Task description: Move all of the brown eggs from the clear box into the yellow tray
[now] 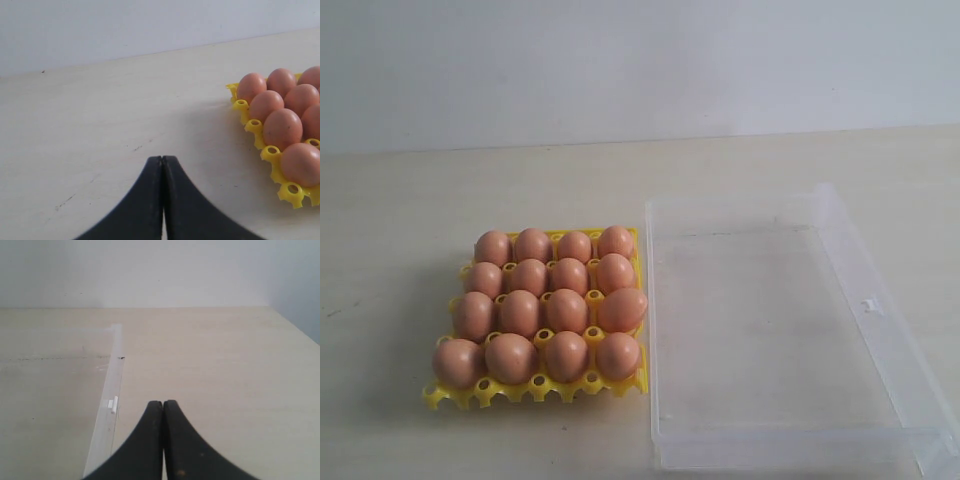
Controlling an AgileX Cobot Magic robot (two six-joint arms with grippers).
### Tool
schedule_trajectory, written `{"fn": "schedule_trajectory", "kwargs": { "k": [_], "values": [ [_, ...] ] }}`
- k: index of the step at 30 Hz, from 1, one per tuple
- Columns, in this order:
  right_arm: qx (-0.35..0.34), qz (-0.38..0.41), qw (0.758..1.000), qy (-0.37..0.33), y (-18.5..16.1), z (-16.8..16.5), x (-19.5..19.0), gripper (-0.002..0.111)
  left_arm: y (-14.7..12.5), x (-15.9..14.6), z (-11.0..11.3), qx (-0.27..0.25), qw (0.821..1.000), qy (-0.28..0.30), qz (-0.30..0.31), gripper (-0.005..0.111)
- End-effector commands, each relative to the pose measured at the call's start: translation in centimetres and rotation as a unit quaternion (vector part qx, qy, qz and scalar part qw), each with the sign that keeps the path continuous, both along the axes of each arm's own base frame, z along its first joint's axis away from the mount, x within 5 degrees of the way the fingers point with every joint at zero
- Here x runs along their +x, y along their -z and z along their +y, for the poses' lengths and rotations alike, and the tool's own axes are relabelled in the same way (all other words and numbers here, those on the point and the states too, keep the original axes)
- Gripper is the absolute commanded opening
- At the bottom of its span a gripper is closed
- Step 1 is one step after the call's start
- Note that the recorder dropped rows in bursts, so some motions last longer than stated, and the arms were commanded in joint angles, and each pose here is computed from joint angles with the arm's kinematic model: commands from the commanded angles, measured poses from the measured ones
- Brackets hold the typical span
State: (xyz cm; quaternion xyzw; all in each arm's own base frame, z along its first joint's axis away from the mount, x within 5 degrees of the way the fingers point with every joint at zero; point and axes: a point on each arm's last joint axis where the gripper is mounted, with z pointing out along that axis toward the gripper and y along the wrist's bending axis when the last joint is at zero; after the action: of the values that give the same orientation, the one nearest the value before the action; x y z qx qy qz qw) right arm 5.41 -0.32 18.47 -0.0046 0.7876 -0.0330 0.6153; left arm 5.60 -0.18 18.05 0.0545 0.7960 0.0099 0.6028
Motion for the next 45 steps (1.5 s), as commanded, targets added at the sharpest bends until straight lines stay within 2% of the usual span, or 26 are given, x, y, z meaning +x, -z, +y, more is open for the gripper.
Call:
{"fn": "schedule_trajectory", "kwargs": {
  "k": [1, 11, 45],
  "values": [
    [-0.001, -0.003, 1.000, 0.003, 0.08, -0.03, -0.02, 0.000, -0.24, 0.03, -0.04, -0.003, 1.000, 0.002, -0.007, 0.000],
    [0.004, -0.003, 1.000, -0.029, 0.08, 0.34, -0.01, 0.000, -0.24, 0.03, -0.04, -0.003, 1.000, 0.002, -0.007, 0.000],
    [0.000, -0.003, 1.000, -0.025, 0.08, 0.27, -0.01, 0.000, -0.24, 0.03, -0.04, -0.003, 1.000, 0.002, -0.007, 0.000]
  ]
}}
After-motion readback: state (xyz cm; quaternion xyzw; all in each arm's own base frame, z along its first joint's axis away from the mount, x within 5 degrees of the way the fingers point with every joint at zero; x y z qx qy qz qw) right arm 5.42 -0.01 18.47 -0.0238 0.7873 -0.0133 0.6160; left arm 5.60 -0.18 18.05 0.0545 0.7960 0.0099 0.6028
